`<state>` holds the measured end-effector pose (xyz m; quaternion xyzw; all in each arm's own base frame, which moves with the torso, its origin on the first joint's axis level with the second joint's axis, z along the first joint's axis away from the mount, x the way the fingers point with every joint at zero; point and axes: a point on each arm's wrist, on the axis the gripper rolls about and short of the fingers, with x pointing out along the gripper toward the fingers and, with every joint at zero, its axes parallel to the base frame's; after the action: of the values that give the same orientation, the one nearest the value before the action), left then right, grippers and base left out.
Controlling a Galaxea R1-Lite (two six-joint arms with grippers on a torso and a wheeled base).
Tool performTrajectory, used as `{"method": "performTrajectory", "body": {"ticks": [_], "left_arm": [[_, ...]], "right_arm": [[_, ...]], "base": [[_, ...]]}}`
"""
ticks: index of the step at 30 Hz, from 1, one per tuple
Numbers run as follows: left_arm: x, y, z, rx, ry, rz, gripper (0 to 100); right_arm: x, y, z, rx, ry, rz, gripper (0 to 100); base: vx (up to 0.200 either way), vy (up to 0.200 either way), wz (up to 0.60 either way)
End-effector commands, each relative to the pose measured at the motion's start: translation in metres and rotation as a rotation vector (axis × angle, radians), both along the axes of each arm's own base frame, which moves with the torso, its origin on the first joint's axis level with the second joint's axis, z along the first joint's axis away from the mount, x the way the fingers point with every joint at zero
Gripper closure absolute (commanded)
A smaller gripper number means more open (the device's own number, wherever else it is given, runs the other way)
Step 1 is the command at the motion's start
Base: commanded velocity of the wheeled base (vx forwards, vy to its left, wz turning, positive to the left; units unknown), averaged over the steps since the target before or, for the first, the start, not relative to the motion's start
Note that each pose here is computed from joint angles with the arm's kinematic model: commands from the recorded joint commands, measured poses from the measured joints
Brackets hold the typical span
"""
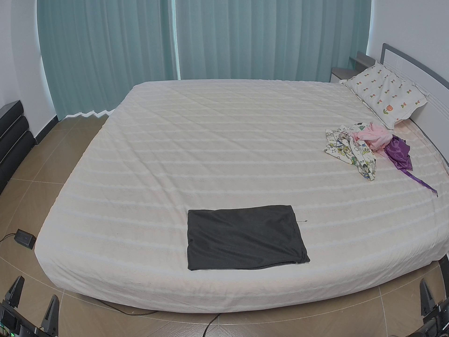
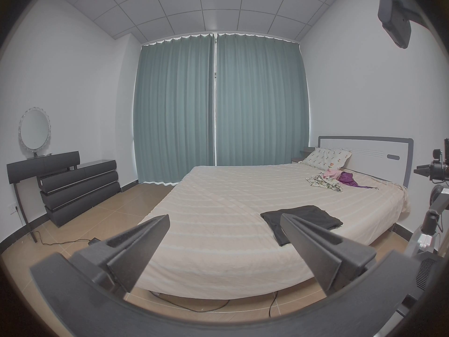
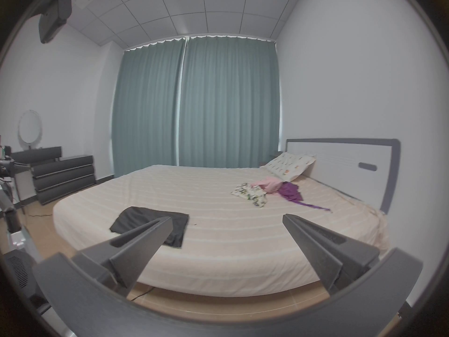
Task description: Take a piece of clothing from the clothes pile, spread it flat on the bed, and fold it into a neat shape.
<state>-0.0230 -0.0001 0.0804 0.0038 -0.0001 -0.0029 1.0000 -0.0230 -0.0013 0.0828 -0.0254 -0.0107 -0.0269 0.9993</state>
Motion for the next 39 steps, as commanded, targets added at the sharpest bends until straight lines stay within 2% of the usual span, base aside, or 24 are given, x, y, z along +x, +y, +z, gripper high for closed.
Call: {"method": "performTrajectory", "body": {"ticks": [1, 39], "left_arm": [[0.0003, 0.0, -0.0047, 0.0, 0.005, 0.0, 0], [0.0003, 0.0, -0.0047, 0.0, 0.005, 0.0, 0]], "right_arm": [[0.0, 0.0015, -0.0071, 0.03, 0.034, 0.061, 0], [0.0003, 0.0015, -0.0076, 0.034, 0.027, 0.066, 0]], "base": [[0.0, 0.0, 0.0], [0.0, 0.0, 0.0]]}}
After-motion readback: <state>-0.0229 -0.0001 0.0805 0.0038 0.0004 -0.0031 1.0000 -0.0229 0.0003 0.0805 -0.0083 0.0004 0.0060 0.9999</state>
